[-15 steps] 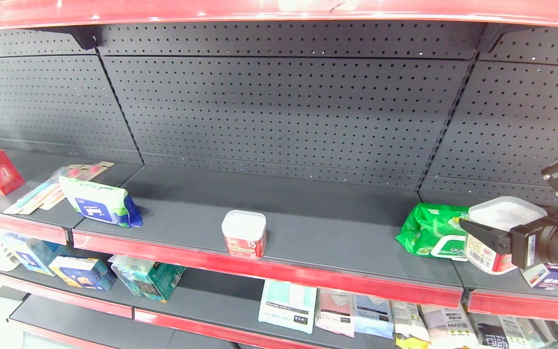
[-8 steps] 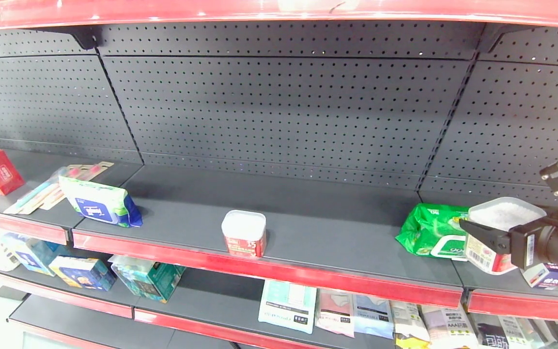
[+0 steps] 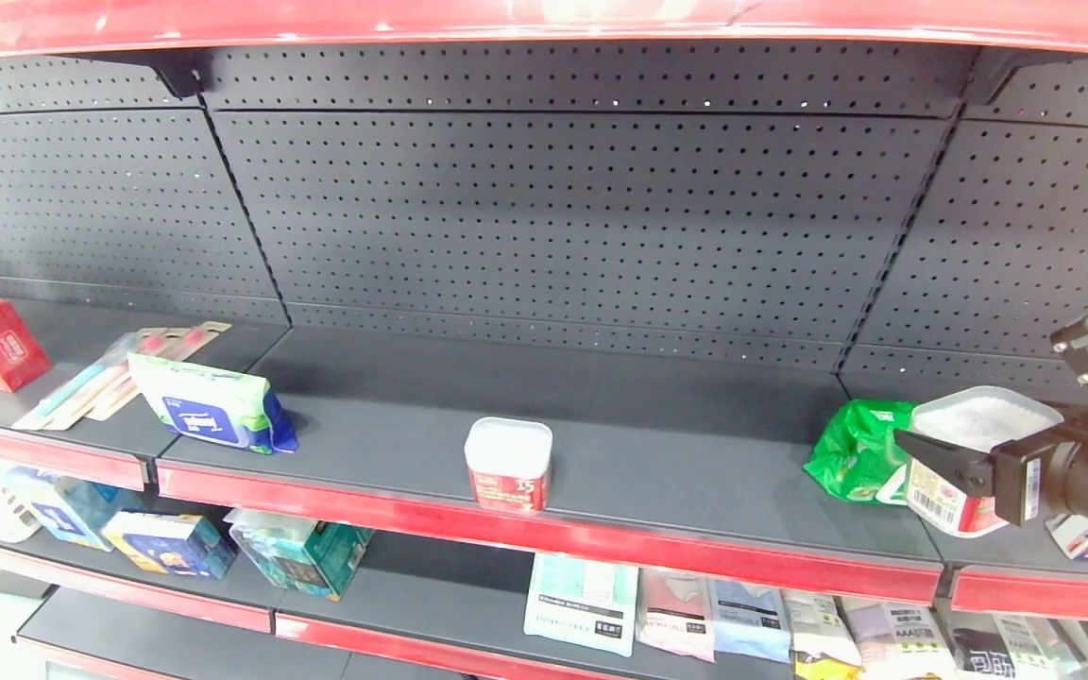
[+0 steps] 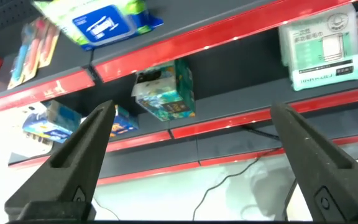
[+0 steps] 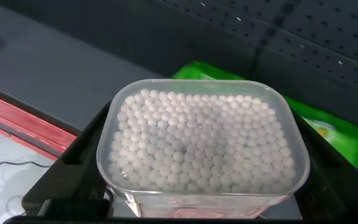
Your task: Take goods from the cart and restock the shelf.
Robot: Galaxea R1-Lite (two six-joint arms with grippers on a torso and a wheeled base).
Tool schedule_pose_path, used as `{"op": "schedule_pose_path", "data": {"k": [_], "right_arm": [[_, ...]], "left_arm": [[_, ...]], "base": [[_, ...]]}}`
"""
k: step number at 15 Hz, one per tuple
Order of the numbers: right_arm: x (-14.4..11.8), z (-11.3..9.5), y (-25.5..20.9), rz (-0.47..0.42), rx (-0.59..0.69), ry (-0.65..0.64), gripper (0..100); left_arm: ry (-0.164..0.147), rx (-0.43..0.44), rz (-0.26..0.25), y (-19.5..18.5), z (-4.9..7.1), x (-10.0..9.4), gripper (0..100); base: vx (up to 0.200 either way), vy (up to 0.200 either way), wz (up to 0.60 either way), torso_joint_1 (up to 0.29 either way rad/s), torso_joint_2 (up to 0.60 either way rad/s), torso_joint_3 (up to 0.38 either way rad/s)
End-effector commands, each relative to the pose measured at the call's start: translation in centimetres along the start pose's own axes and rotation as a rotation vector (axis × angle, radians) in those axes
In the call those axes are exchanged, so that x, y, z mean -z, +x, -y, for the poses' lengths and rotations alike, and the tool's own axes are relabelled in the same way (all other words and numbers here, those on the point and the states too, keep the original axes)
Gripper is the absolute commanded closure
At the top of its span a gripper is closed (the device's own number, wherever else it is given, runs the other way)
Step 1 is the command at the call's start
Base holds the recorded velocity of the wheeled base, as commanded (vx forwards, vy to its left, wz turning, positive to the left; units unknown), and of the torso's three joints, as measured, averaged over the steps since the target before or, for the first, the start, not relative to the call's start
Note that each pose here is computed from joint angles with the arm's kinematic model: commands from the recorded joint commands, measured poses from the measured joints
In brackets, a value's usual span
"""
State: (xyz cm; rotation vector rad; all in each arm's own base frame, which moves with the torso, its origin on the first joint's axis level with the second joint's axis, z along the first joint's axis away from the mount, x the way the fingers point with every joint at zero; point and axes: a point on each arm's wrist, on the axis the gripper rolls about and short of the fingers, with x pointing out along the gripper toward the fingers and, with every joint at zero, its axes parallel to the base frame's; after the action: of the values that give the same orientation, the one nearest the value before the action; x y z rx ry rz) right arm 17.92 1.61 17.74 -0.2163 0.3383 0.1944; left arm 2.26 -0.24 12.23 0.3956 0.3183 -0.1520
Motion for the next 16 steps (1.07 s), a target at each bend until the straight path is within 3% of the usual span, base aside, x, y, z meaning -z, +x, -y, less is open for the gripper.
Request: {"op": "schedule_pose_path", "data": {"k": [1, 5, 10, 11, 14, 16], "right_arm": [[0.0, 0.0, 0.0, 0.002, 0.002, 0.0, 100], [-0.1, 0.2, 0.0, 0.004, 0.008, 0.002, 100], [-1.6, 0.3, 0.4, 0.046, 0.005, -0.008, 100], [-2.5, 0.2, 0.9, 0.066, -0.007, -0.014, 100], [-3.0, -0.8, 2.2, 0.07, -0.061, -0.032, 100], [-3.3, -1.7, 4.8, 0.122, -0.086, -0.044, 100]], "left_arm": [[0.0, 0.0, 0.0, 0.0, 0.0, 0.0, 0], [0.001, 0.0, -0.001, 0.0, 0.0, 0.0, 0], [-0.006, -0.02, 0.003, -0.1, 0.0, 0.3, 0], [-0.015, -0.021, 0.039, -0.6, 0.0, 0.5, 0], [-0.017, -0.036, 0.07, -1.1, 0.1, 1.3, 0], [-0.026, -0.048, 0.095, -1.5, 0.0, 1.5, 0]], "base": [[0.0, 0.2, 0.0, 0.002, 0.0, 0.002], [0.0, 0.2, 0.0, 0.002, 0.0, -0.001], [0.0, 0.0, 0.0, 0.0, 0.0, 0.0], [0.0, 0.0, 0.0, 0.0, 0.0, 0.0], [0.0, 0.0, 0.0, 0.0, 0.0, 0.0], [0.0, 0.0, 0.0, 0.0, 0.0, 0.0]]}}
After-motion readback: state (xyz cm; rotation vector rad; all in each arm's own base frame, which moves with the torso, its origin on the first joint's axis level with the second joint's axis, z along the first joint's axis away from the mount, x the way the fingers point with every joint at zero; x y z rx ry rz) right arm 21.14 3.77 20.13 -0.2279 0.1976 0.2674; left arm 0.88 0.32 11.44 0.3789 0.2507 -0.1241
